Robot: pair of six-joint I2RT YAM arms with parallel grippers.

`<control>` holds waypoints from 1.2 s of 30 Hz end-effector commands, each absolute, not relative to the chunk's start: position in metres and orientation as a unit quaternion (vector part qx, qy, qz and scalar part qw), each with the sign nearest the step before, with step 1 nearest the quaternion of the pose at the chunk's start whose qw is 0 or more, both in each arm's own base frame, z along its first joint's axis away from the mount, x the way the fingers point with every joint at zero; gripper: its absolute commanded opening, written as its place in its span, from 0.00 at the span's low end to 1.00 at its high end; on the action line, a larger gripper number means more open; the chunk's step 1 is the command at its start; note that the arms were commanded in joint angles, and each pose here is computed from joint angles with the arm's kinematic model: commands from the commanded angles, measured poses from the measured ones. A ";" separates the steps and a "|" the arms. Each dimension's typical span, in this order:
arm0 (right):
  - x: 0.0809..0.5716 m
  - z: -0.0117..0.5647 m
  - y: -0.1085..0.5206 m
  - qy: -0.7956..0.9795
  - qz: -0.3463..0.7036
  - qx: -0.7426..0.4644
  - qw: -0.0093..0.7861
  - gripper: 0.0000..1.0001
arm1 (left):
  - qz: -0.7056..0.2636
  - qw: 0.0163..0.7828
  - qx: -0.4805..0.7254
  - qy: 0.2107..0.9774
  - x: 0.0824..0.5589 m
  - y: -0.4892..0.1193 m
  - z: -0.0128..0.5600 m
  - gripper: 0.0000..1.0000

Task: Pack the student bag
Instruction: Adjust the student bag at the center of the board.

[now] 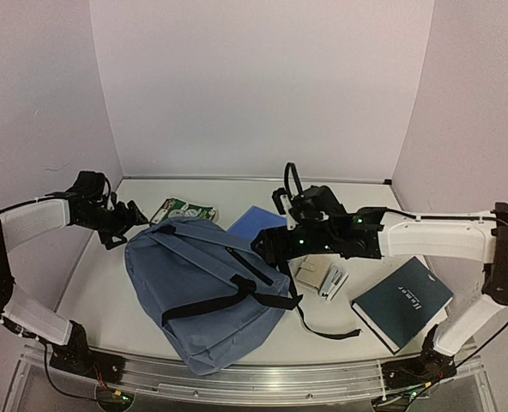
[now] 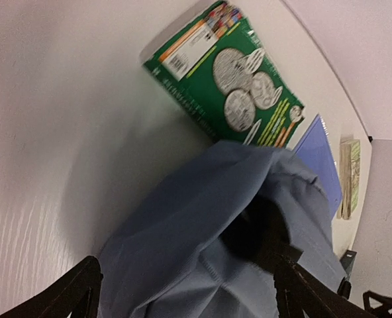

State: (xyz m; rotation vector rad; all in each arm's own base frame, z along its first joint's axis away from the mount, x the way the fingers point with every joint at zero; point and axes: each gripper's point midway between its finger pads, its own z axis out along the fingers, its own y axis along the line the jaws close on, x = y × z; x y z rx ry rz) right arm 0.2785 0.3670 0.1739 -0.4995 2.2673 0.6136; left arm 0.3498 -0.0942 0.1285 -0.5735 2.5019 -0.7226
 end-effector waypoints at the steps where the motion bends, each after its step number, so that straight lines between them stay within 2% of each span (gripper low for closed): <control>1: 0.293 0.159 0.382 0.862 0.228 -0.301 0.338 0.94 | -0.269 0.210 -0.260 0.903 0.314 -0.089 0.119 0.92; 5: 0.304 0.141 0.391 0.855 0.222 -0.339 0.324 0.93 | -0.294 0.193 -0.280 0.893 0.295 -0.094 0.107 0.93; 8: 0.310 0.127 0.394 0.853 0.214 -0.356 0.315 0.86 | -0.328 0.175 -0.279 0.886 0.290 -0.105 0.099 0.92; 9: 0.311 0.124 0.395 0.852 0.213 -0.361 0.313 0.81 | -0.331 0.168 -0.280 0.885 0.290 -0.107 0.095 0.90; 10: 0.313 0.123 0.396 0.851 0.212 -0.364 0.313 0.71 | -0.333 0.162 -0.280 0.886 0.290 -0.109 0.090 0.86; 12: 0.315 0.126 0.398 0.851 0.214 -0.362 0.314 0.48 | -0.339 0.157 -0.277 0.885 0.292 -0.112 0.086 0.71; 15: 0.309 0.145 0.400 0.845 0.235 -0.359 0.318 0.21 | -0.337 0.161 -0.268 0.888 0.298 -0.112 0.081 0.50; 18: 0.306 0.165 0.393 0.840 0.243 -0.352 0.334 0.05 | -0.315 0.178 -0.258 0.896 0.308 -0.106 0.076 0.27; 20: 0.313 0.172 0.385 0.843 0.221 -0.338 0.355 0.00 | -0.312 0.185 -0.243 0.900 0.314 -0.106 0.074 0.15; 22: 0.331 0.173 0.373 0.853 0.176 -0.310 0.382 0.00 | -0.310 0.188 -0.224 0.905 0.320 -0.108 0.072 0.05; 24: 0.347 0.170 0.368 0.859 0.161 -0.293 0.388 0.00 | -0.310 0.191 -0.206 0.908 0.322 -0.109 0.072 0.00; 30: 0.405 0.162 0.362 0.865 0.189 -0.263 0.384 0.00 | -0.313 0.214 -0.169 0.910 0.315 -0.111 0.071 0.00; 35: 0.424 0.111 0.382 0.873 0.242 -0.275 0.323 0.00 | -0.312 0.229 -0.165 0.907 0.313 -0.109 0.073 0.00; 36: 0.425 0.100 0.383 0.877 0.242 -0.273 0.313 0.04 | -0.312 0.230 -0.167 0.907 0.314 -0.108 0.074 0.00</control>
